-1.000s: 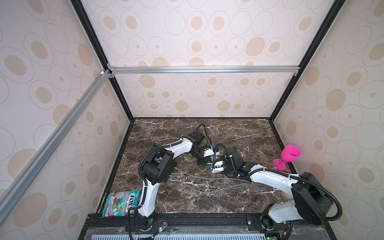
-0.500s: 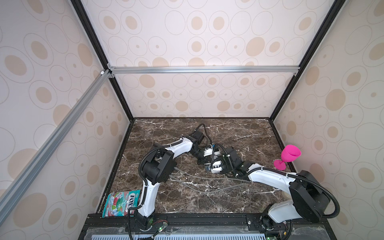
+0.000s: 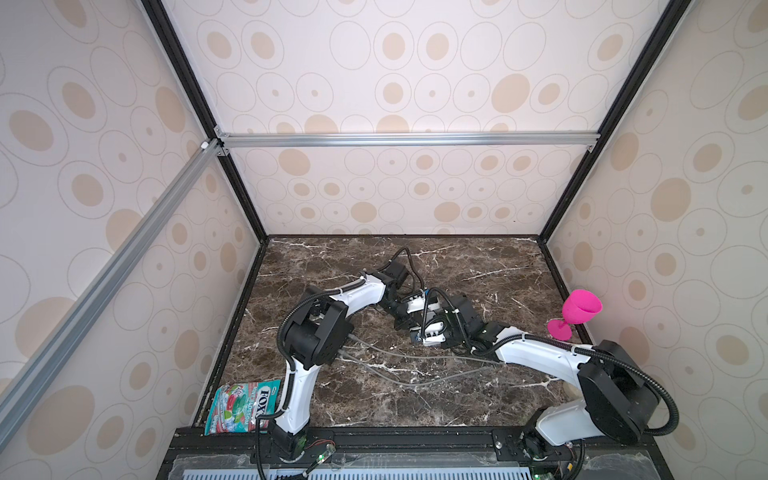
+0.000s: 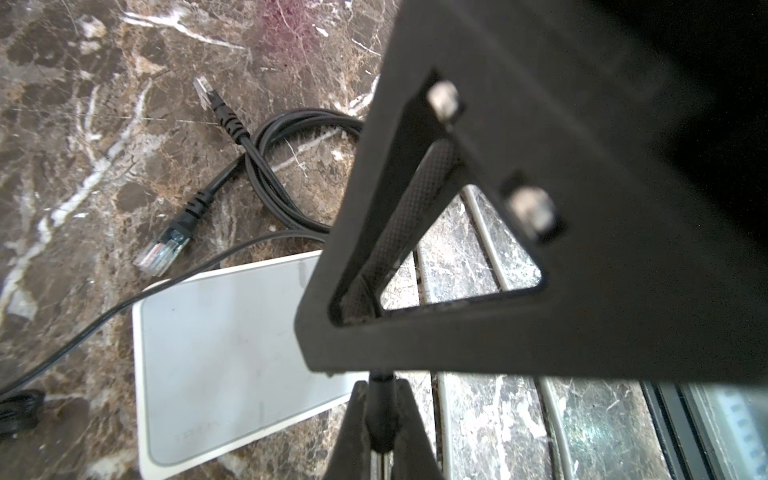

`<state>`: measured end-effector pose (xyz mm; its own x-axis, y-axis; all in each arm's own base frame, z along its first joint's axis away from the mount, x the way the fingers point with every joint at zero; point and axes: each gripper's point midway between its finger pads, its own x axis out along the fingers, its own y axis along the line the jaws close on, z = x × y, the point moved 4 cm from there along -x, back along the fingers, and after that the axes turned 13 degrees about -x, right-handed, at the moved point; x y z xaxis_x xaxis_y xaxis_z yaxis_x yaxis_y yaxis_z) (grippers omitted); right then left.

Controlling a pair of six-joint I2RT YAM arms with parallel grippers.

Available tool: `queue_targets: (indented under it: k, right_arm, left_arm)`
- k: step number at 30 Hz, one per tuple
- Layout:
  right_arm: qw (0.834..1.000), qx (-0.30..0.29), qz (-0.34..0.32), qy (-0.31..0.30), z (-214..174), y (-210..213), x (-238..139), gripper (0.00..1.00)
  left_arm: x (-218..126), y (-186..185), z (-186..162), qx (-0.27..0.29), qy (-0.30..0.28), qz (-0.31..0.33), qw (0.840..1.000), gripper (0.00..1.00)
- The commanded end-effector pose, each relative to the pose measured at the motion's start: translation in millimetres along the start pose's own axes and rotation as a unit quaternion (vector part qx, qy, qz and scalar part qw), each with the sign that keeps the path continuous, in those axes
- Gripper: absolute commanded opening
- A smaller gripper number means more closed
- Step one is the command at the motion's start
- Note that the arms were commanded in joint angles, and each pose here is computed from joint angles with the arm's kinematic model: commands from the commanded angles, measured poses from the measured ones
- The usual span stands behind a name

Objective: Insert the plug into the switch port

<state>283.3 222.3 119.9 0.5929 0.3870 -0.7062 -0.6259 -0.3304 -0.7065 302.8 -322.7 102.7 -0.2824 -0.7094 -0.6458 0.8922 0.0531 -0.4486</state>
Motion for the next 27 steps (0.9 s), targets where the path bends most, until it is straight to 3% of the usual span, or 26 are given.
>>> queue_targets:
  k: [1, 27]
  right_arm:
    - [1.000, -0.011, -0.001, -0.006, 4.4, -5.0, -1.3, 0.19]
    - [1.000, -0.020, -0.011, 0.003, 5.9, -11.9, -4.1, 0.18]
  left_arm:
    - [-1.1, -1.1, 6.2, 0.016, -0.006, -0.013, 1.000, 0.00]
    - [0.4, -0.5, 4.8, 0.012, -0.002, -0.017, 1.000, 0.00]
